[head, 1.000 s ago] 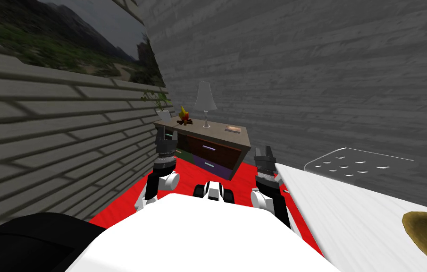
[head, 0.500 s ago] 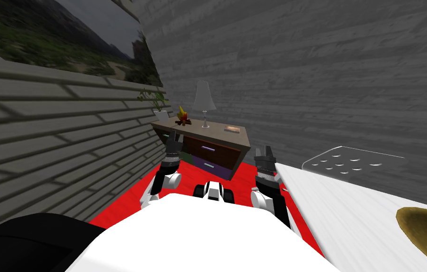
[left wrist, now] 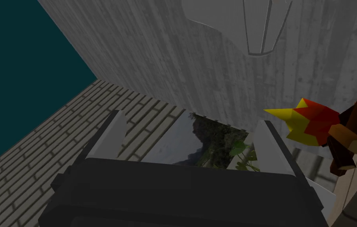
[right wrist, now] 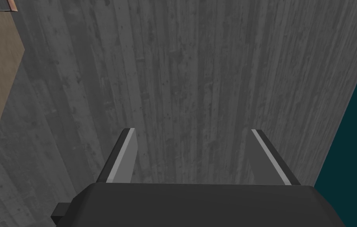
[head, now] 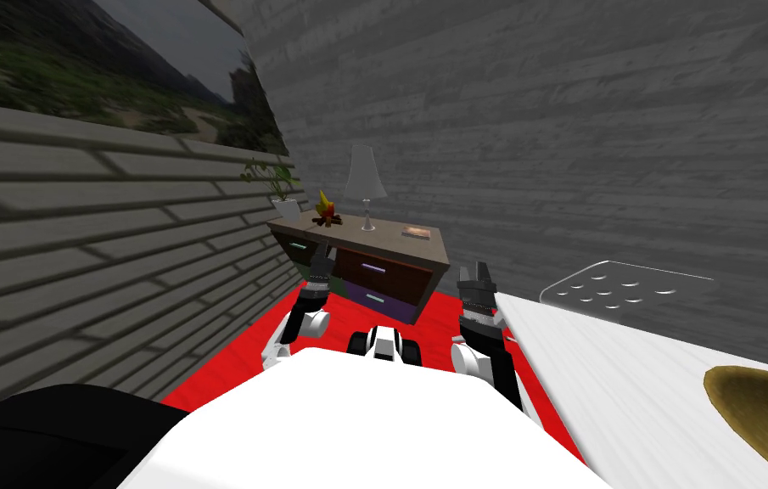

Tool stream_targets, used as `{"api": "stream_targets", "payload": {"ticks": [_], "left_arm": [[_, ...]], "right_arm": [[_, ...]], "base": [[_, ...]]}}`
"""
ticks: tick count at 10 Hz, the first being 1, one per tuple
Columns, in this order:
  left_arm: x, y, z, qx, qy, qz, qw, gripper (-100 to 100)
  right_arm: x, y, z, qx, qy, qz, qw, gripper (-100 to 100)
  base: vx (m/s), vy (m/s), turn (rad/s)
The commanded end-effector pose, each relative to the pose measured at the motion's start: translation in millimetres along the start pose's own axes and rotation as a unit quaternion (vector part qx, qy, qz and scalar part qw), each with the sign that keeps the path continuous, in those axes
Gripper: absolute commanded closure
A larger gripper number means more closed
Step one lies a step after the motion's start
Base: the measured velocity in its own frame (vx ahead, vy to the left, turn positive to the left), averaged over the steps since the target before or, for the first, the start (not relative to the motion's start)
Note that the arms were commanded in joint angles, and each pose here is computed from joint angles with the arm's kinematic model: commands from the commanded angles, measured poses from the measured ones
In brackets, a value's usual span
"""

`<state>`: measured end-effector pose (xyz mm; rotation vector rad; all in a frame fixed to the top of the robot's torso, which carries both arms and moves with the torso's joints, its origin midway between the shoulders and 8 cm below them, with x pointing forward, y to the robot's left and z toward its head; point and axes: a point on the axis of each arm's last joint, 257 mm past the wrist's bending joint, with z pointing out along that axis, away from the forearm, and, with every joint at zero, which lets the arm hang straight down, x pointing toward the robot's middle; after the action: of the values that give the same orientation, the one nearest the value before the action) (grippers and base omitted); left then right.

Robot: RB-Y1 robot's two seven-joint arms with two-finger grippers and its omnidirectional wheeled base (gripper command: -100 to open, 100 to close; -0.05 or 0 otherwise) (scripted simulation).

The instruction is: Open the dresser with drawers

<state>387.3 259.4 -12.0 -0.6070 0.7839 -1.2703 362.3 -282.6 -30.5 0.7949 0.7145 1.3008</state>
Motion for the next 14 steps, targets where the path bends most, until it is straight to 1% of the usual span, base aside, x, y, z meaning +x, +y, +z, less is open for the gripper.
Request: {"api": "stream_targets", "payload": {"ticks": [1, 4, 7, 8, 11, 14], "left_arm": [[8.0, 31.4, -3.7, -0.032, 0.01, 0.0, 0.9994, -100], [17.5, 62.1, -10.1, -0.065, 0.018, -0.001, 0.9977, -100], [27.1, 89.7, -17.2, -0.095, 0.024, -0.004, 0.9952, -100], [27.1, 89.7, -17.2, -0.095, 0.024, -0.004, 0.9952, -100], [37.7, 116.3, -25.6, -0.125, 0.03, -0.008, 0.9917, -100], [50.1, 144.8, -36.4, -0.158, 0.039, -0.01, 0.9866, -100]], "right_arm": [[0.0, 0.0, 0.0, 0.0, 0.0, 0.0, 1.0, 0], [0.0, 0.0, 0.0, 0.0, 0.0, 0.0, 1.0, 0], [0.0, 0.0, 0.0, 0.0, 0.0, 0.0, 1.0, 0], [0.0, 0.0, 0.0, 0.0, 0.0, 0.0, 1.0, 0], [0.0, 0.0, 0.0, 0.0, 0.0, 0.0, 1.0, 0], [0.0, 0.0, 0.0, 0.0, 0.0, 0.0, 1.0, 0]], "base": [[0.016, 0.011, -0.036], [0.019, 0.012, -0.041], [0.017, 0.01, -0.042], [0.008, 0.007, -0.004], [0.01, 0.007, -0.034], [0.017, 0.012, -0.044]]}}
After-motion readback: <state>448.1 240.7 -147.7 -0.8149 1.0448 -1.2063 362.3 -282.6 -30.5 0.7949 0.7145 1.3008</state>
